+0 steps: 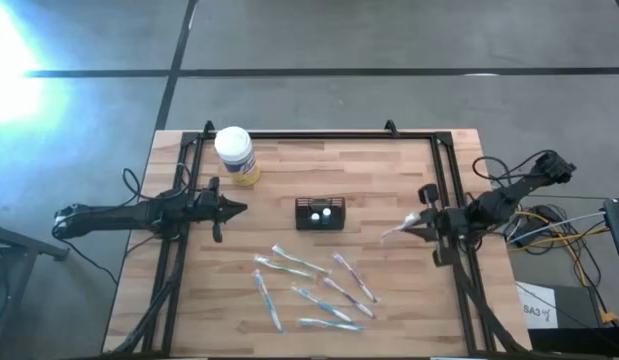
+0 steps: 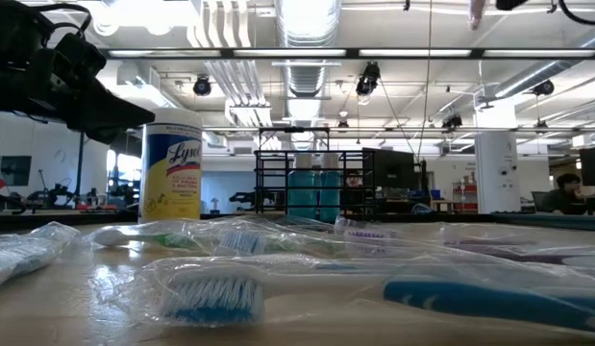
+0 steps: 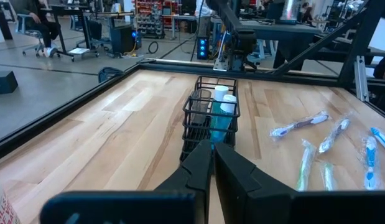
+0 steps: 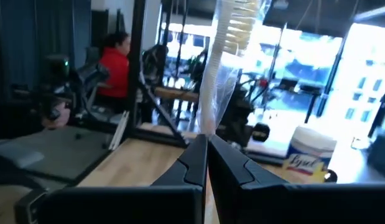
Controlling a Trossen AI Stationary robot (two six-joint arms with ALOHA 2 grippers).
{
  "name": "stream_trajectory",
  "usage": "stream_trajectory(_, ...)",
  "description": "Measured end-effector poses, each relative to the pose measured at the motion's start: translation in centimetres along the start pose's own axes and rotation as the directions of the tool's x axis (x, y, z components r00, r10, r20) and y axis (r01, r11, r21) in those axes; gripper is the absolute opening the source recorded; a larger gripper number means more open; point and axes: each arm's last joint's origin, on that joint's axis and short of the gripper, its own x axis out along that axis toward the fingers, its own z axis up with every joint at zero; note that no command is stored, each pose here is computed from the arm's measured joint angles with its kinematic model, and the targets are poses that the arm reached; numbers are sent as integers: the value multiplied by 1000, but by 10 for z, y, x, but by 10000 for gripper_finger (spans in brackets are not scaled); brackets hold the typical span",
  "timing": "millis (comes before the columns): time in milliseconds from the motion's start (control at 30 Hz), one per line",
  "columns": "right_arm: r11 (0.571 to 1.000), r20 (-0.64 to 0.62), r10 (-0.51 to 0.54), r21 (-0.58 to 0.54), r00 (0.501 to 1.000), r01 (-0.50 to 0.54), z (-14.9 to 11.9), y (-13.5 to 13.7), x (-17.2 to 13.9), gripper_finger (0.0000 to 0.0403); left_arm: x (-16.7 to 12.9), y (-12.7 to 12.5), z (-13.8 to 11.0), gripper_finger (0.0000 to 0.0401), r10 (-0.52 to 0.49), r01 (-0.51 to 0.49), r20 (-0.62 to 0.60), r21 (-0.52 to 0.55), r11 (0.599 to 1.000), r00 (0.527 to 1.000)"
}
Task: Pick & Place toothbrushing station
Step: Put the orange toothbrush into the wire organizer
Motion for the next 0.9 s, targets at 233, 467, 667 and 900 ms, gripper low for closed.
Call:
stream_trajectory(233,999,111,-51,5,993,51,-18,-12,-29,8,0,0,0,23,3,-3,0,5,1000,1000)
stream_trajectory(467,996,150,-78,-31,986,84,-44,-14,-43,8,0,1,5,23,57,-55,53,-28,998,997)
stream_trajectory(667,994,152,-97,-31,984,103,-65,-13,-46,8,0,3,7,23,100,-97,80,-31,995,992)
stream_trajectory(900,993,157,-101,-40,982,109,-84,-8,-43,8,-1,3,8,23,99,-97,86,-32,995,991)
